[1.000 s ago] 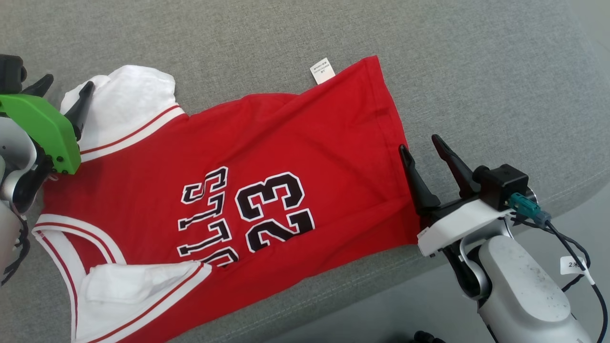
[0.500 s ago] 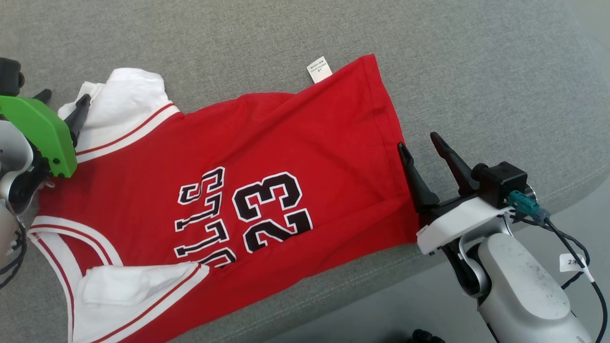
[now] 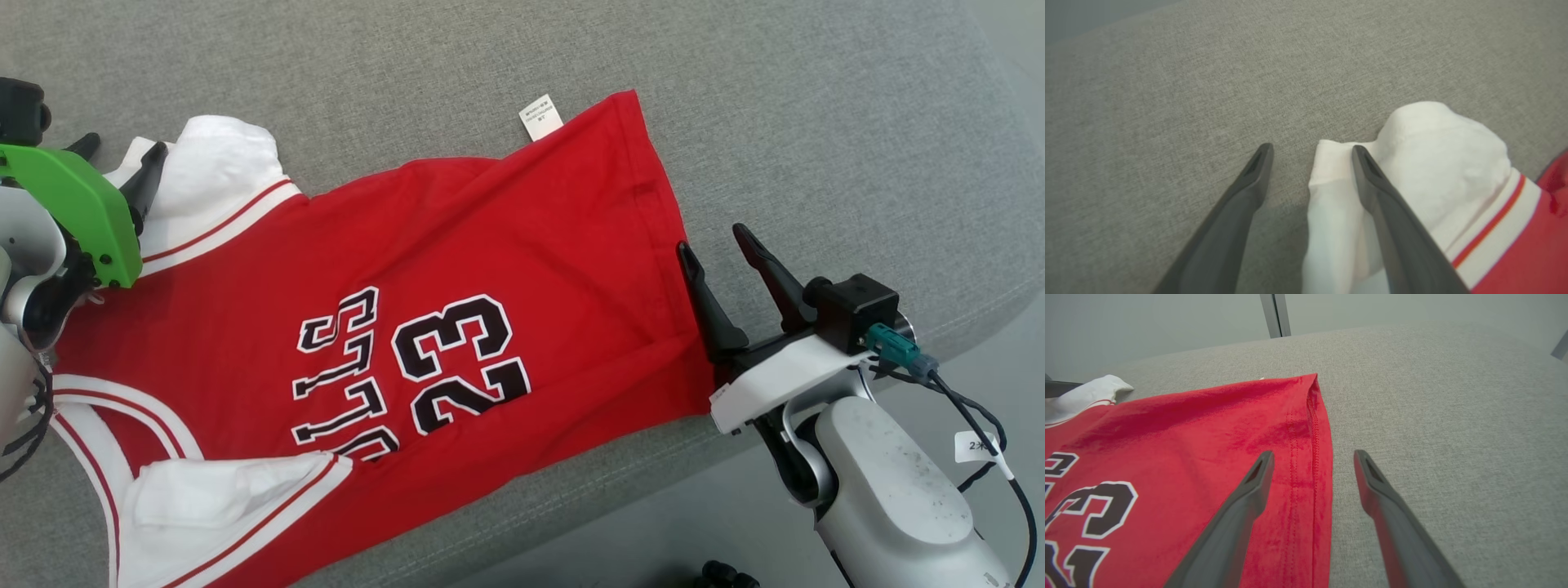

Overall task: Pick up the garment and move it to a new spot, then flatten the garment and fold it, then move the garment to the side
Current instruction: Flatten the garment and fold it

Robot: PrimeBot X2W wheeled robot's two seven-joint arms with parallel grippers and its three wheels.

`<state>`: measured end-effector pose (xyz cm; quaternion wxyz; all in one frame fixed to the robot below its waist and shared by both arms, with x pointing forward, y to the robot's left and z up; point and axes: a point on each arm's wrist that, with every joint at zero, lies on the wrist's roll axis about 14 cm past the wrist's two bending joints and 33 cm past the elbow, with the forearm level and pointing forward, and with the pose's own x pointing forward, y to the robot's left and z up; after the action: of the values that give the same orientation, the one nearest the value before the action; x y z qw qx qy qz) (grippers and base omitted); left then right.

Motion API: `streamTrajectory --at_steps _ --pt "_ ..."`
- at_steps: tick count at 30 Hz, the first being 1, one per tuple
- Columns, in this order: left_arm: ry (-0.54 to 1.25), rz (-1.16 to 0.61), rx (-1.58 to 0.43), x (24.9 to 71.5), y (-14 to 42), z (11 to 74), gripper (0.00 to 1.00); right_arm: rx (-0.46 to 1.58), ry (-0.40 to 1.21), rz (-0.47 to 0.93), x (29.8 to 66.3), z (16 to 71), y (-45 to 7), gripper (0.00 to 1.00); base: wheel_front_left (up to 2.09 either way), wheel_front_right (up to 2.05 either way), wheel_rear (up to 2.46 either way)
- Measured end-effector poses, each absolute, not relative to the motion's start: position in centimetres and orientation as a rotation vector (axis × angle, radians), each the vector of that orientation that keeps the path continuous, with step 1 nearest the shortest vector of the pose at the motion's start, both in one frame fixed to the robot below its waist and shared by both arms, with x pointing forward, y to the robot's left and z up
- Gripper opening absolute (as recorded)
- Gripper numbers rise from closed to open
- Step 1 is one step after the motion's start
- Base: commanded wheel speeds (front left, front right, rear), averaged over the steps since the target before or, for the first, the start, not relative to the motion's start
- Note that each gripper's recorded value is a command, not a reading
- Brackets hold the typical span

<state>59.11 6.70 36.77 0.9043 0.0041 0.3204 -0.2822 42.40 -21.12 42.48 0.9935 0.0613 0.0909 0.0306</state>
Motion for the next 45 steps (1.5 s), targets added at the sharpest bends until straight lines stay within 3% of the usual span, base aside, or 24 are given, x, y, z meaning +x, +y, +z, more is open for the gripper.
streamTrajectory --at_steps 2,4,5,6,7,10,22,31,45 --pt "0.66 -0.593 0.016 59.1 6.4 36.9 1.0 0.121 0.181 0.059 42.4 42.5 -21.2 1.0 0.0 0.0 0.0" --pt "0.673 -0.598 0.032 59.0 6.3 36.5 0.91 0.121 0.183 0.057 42.3 42.5 -21.3 1.0 0.0 0.0 0.0" --pt "0.677 -0.598 0.038 59.0 6.4 36.4 0.62 0.12 0.183 0.057 42.3 42.5 -21.3 1.0 0.0 0.0 0.0" --pt "0.678 -0.597 0.043 59.0 6.4 36.4 0.47 0.12 0.183 0.056 42.4 42.5 -21.3 1.0 0.0 0.0 0.0" --pt "0.68 -0.599 0.048 59.0 6.4 36.3 0.38 0.12 0.183 0.056 42.4 42.5 -21.3 1.0 0.0 0.0 0.0" --pt "0.675 -0.607 0.058 59.1 6.2 36.2 0.0 0.119 0.184 0.054 42.4 42.5 -21.4 1.0 0.0 0.0 0.0" --pt "0.556 -0.622 0.067 59.9 6.3 38.9 0.0 0.086 0.123 0.106 45.5 44.5 -20.7 1.0 0.0 0.0 0.0" --pt "0.531 -0.62 0.063 59.7 6.9 39.3 0.0 0.117 0.255 0.115 48.6 41.5 -20.2 1.0 0.0 0.0 0.0" --pt "0.495 -0.623 0.045 59.8 7.2 39.5 0.0 0.125 0.3 0.136 52.7 41.2 -19.3 1.0 0.0 0.0 0.0"
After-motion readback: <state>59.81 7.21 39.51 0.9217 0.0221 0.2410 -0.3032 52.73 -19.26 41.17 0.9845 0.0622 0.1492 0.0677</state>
